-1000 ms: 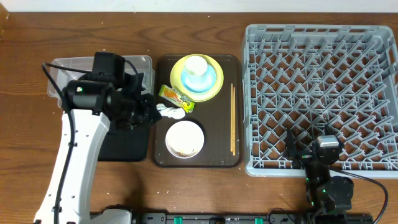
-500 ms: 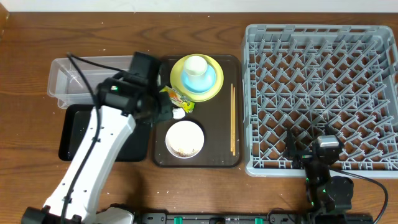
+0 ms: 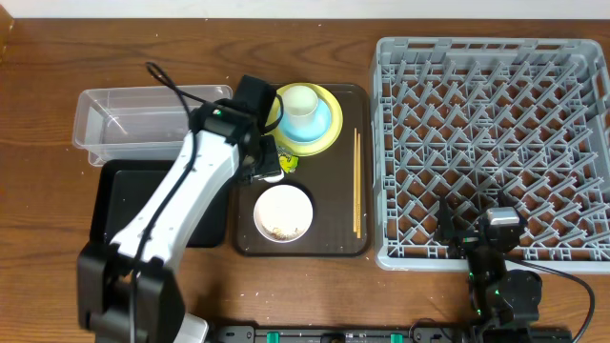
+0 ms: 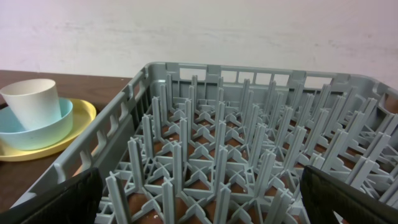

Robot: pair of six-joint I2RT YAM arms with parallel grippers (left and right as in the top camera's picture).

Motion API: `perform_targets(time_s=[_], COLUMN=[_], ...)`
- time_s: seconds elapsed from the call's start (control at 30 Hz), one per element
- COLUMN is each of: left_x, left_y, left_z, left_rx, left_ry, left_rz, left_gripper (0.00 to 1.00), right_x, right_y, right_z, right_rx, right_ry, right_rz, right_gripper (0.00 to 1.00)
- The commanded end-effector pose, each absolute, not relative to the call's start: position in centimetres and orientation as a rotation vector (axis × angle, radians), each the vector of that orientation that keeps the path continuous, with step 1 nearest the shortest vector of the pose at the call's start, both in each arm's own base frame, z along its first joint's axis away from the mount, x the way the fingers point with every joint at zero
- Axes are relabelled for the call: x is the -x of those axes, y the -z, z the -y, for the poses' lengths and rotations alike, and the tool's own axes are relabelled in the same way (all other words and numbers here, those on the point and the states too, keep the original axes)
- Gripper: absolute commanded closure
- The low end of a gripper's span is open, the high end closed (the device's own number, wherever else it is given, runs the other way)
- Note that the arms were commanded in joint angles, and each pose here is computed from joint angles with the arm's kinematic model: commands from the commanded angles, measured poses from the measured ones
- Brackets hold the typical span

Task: Sort waste into correct bins and load items into the dishwasher rack
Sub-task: 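Move the left gripper to the crumpled white tissue and grasp it, then carry the tissue with the left gripper into the clear plastic bin and release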

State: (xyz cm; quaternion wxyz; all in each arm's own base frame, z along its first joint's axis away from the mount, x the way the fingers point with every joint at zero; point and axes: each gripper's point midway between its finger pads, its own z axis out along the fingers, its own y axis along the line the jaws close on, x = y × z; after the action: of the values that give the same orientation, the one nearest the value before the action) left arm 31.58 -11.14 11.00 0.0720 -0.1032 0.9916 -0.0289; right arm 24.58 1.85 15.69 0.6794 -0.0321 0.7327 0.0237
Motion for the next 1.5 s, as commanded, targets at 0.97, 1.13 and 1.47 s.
perform_targets(time_s=[0.97, 1.13, 1.47], left_x=[-34.6, -34.5, -34.3], left_y=[-1.9, -0.9, 0.3], left_z=[11.2, 11.1, 11.1], left_rx=[0.419, 0.432, 0.434], left_ry=[-0.067, -0.082, -0.100], left_rz=[-3.040, -3.058, -3.079], left_gripper=[0.42, 0.42, 0.60], right_x=[-24.5, -24.5, -24.5], right_y=[-15.6, -15.6, -15.6], right_z=[-2.1, -2.1, -2.1], right_rx=[0.088, 0.088, 0.088], right_ry=[-0.059, -0.059, -0.059], right_rz=[-1.645, -1.644, -1.645], right_gripper=[0.01, 0.01, 0.01])
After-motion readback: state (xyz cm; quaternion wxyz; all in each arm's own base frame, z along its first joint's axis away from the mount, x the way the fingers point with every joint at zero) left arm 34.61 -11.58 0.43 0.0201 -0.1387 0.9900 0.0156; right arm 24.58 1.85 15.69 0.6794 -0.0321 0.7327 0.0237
